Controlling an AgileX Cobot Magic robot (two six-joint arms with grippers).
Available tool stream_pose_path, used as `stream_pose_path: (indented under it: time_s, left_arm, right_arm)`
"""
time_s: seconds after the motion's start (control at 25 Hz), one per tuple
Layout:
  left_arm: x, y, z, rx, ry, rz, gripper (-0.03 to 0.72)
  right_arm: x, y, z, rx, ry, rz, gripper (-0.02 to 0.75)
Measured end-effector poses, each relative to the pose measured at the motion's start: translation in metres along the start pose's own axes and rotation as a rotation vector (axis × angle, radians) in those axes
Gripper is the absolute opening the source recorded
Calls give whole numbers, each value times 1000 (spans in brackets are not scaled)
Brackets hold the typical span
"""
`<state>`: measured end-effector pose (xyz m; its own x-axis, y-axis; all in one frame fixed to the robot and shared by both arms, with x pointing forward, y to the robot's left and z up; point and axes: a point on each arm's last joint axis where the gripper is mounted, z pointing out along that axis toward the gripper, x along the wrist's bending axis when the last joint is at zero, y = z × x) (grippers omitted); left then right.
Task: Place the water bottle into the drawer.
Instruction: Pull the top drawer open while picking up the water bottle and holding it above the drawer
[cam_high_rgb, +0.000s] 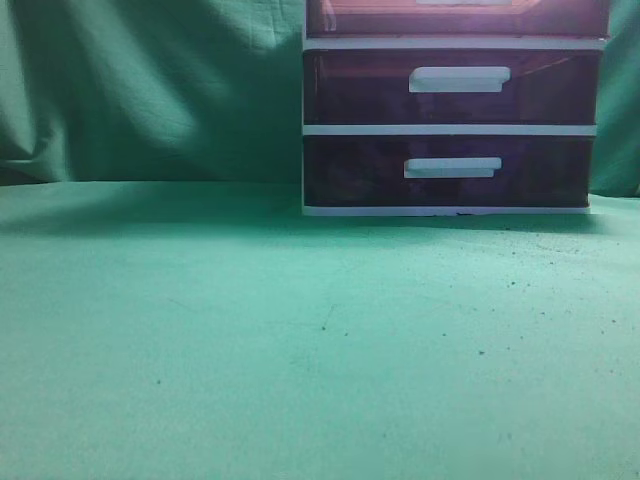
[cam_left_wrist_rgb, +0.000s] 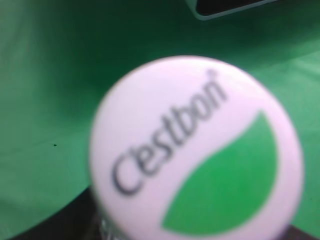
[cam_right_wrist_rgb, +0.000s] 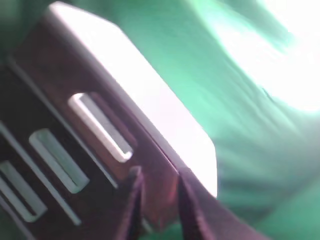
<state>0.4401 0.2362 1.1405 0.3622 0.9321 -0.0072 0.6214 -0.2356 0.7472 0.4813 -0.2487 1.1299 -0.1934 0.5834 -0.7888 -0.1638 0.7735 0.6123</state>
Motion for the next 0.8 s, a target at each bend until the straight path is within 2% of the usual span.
stream_pose_path:
  time_s: [0.12, 0.2, 0.36, 0.56, 0.76, 0.8]
  left_arm:
    - [0, -1, 0, 10, -1, 0, 290]
    - [0, -1, 0, 12, -1, 0, 290]
    - [0, -1, 0, 12, -1, 2, 290]
    - [0, -4, 3, 31, -3, 1, 290]
    - [1, -5, 5, 47, 5, 9, 290]
    - [1, -5, 6, 54, 9, 13, 290]
  right_arm:
    - [18, -9, 42, -32, 61, -261, 340]
    - [29, -19, 67, -27, 102, -356, 402]
    - [37, -27, 107, -35, 125, -419, 391]
    - [38, -29, 146, -61, 108, -424, 391]
    - [51, -41, 177, -50, 132, -423, 391]
    - [54, -44, 180, -47, 141, -422, 346]
